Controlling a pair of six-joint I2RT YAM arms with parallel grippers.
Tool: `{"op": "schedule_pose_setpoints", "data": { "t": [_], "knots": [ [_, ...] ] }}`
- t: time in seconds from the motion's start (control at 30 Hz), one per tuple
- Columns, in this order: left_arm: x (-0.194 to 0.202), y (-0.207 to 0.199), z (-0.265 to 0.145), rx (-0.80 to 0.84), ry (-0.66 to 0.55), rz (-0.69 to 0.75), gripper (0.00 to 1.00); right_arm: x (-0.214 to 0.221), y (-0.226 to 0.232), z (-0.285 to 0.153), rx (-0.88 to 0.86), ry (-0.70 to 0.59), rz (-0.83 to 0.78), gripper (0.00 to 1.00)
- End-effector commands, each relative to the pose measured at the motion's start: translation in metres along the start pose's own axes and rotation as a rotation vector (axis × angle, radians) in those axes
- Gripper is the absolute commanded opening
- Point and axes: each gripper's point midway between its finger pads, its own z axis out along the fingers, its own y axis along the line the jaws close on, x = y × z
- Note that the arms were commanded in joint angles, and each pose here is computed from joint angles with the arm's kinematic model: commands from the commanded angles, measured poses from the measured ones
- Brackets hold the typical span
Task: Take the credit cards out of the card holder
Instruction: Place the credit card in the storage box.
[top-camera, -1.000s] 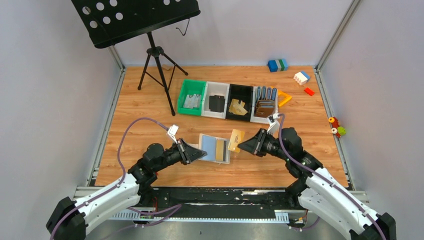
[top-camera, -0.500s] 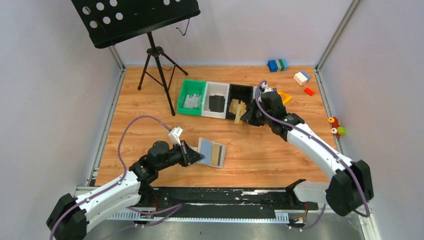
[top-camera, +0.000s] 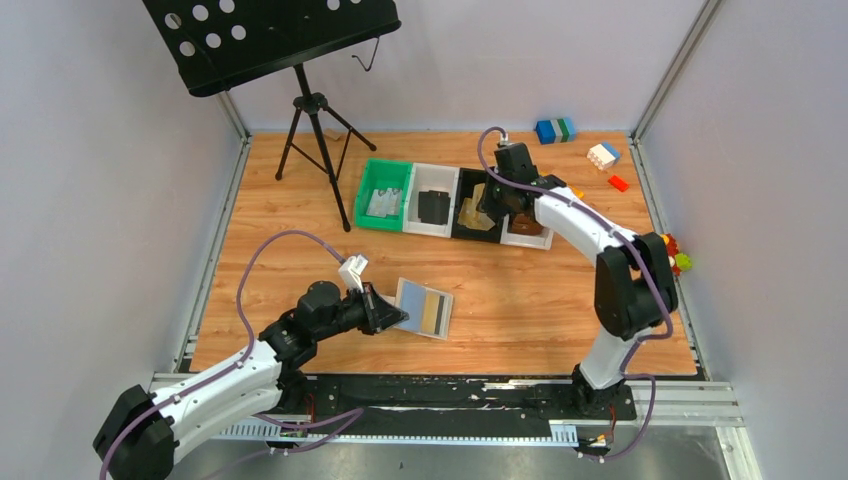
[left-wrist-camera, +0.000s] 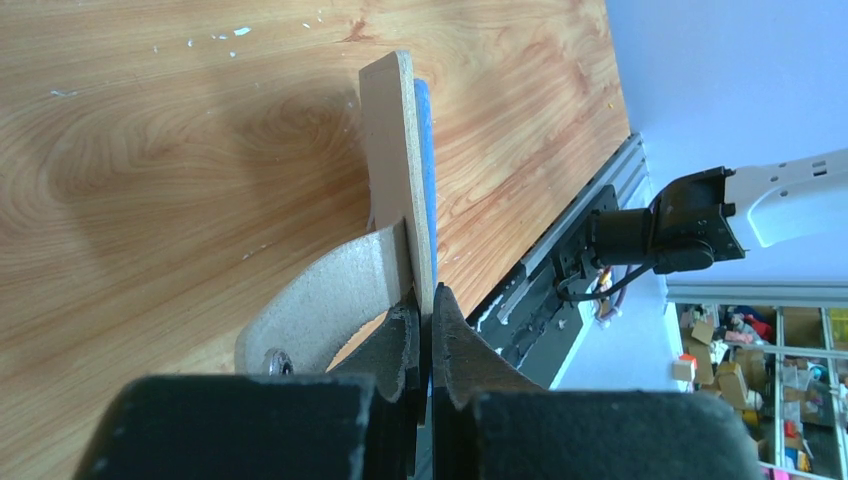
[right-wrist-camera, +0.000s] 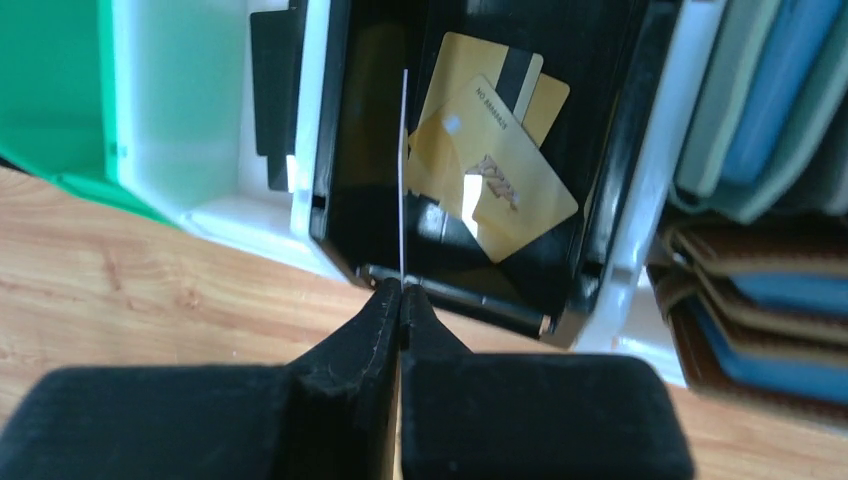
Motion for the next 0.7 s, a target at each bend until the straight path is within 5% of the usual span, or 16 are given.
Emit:
{"op": "schedule_pose_setpoints", "data": {
  "t": [0.0, 0.23, 0.4, 0.67],
  "knots": [
    [-0.018, -0.021, 0.0, 0.06, -0.042, 0.044, 0.0, -0.012, 0.002, 0.019, 0.0, 0.036, -0.042, 0.0],
    [-0.015, -0.02, 0.001, 0.058, -0.028, 0.042, 0.0, -0.007, 0.0, 0.05, -0.055, 0.096, -0.002, 0.0],
    [-0.016, -0.021, 0.001, 0.06, -0.028, 0.042, 0.0, -0.018, -0.007, 0.045, -0.015, 0.084, -0.008, 0.24],
    [-0.017, -0.023, 0.001, 0.063, -0.028, 0.043, 0.0, -0.035, 0.013, -0.01, -0.099, -0.003, -0.051, 0.41]
  ]
}}
